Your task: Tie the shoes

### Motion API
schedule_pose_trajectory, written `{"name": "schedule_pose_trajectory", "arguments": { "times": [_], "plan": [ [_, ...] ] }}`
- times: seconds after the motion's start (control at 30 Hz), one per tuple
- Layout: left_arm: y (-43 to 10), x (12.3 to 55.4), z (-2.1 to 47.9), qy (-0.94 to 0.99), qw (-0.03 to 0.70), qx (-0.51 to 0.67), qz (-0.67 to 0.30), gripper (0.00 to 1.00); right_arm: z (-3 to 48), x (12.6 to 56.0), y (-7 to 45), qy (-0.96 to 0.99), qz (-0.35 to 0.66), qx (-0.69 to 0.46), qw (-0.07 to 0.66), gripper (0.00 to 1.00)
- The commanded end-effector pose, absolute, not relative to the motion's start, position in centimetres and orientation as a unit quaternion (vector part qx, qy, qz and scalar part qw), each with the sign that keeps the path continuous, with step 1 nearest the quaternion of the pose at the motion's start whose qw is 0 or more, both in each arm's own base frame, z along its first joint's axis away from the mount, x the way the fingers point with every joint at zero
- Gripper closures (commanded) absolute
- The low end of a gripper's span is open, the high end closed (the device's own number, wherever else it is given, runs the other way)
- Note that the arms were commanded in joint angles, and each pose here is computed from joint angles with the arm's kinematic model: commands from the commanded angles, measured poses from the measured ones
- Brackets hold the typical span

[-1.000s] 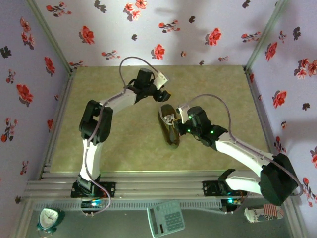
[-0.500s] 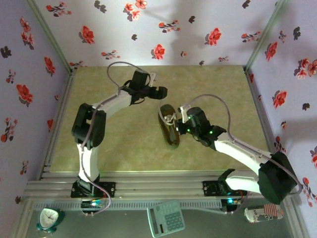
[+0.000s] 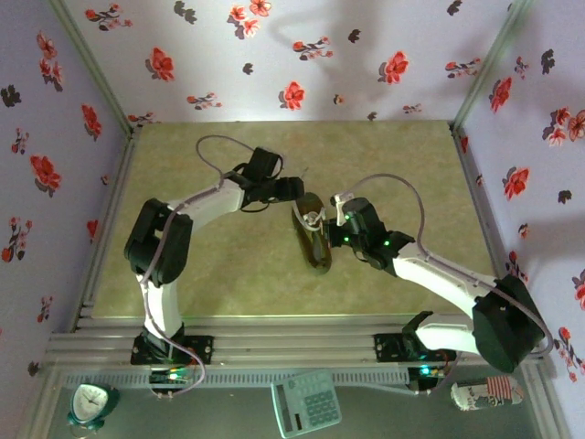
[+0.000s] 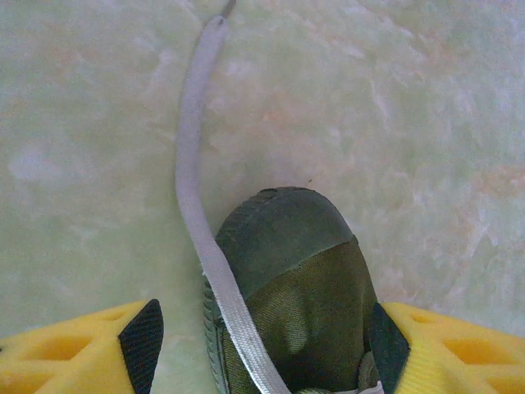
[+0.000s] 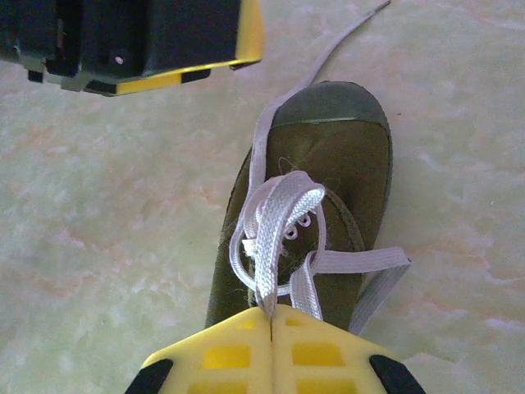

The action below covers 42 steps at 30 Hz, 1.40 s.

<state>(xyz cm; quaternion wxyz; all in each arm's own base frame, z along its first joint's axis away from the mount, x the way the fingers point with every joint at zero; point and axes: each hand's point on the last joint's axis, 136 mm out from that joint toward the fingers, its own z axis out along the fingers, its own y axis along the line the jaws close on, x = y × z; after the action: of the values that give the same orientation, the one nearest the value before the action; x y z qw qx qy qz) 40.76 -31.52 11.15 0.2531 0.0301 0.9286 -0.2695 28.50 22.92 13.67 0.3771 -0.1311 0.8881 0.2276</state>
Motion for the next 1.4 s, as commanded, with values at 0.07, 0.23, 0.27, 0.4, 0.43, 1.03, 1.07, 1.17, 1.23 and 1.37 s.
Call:
{"name": "schedule_pose_trajectory", "arguments": {
  "times": [0.07, 0.23, 0.27, 0.4, 0.43, 1.03, 1.07, 1.17, 1.23, 1.37],
  "plan": [
    [-30.6, 40.9, 12.8, 0.934, 0.259, -0.010, -0.245, 0.29, 13.4, 29.1, 22.2, 0.895, 0.214, -0.088, 0.382, 1.00],
    [-30.4, 40.7, 13.2, 0.938, 0.265, -0.011, -0.224, 0.28, 13.3, 29.2, 22.1, 0.896, 0.214, -0.078, 0.381, 1.00],
    [-30.2, 40.8, 13.3, 0.939, 0.266, -0.014, -0.218, 0.29, 13.3, 29.1, 22.1, 0.896, 0.215, -0.077, 0.381, 1.00],
    [-29.7, 40.6, 13.4, 0.940, 0.266, -0.028, -0.210, 0.33, 13.1, 29.0, 21.9, 0.895, 0.216, -0.075, 0.383, 1.00],
    [-29.8, 40.6, 13.5, 0.940, 0.266, -0.031, -0.213, 0.35, 13.1, 28.9, 22.0, 0.895, 0.217, -0.076, 0.382, 1.00],
    [-33.9, 38.7, 12.8, 0.940, 0.217, -0.037, -0.259, 0.59, 11.6, 29.0, 21.9, 0.884, 0.246, -0.039, 0.395, 1.00],
    [-34.1, 38.4, 12.5, 0.942, 0.211, -0.038, -0.257, 0.60, 11.5, 29.0, 22.0, 0.885, 0.246, -0.041, 0.394, 1.00],
    [-35.3, 37.4, 11.9, 0.947, 0.198, -0.027, -0.250, 0.62, 11.4, 29.1, 21.9, 0.886, 0.239, -0.041, 0.394, 1.00],
    [-35.6, 37.0, 11.4, 0.950, 0.192, -0.028, -0.246, 0.65, 11.4, 29.1, 21.9, 0.886, 0.239, -0.041, 0.394, 1.00],
    [-35.9, 36.4, 10.7, 0.953, 0.182, -0.024, -0.241, 0.69, 11.3, 28.9, 21.8, 0.887, 0.240, -0.042, 0.393, 1.00]
  ]
}}
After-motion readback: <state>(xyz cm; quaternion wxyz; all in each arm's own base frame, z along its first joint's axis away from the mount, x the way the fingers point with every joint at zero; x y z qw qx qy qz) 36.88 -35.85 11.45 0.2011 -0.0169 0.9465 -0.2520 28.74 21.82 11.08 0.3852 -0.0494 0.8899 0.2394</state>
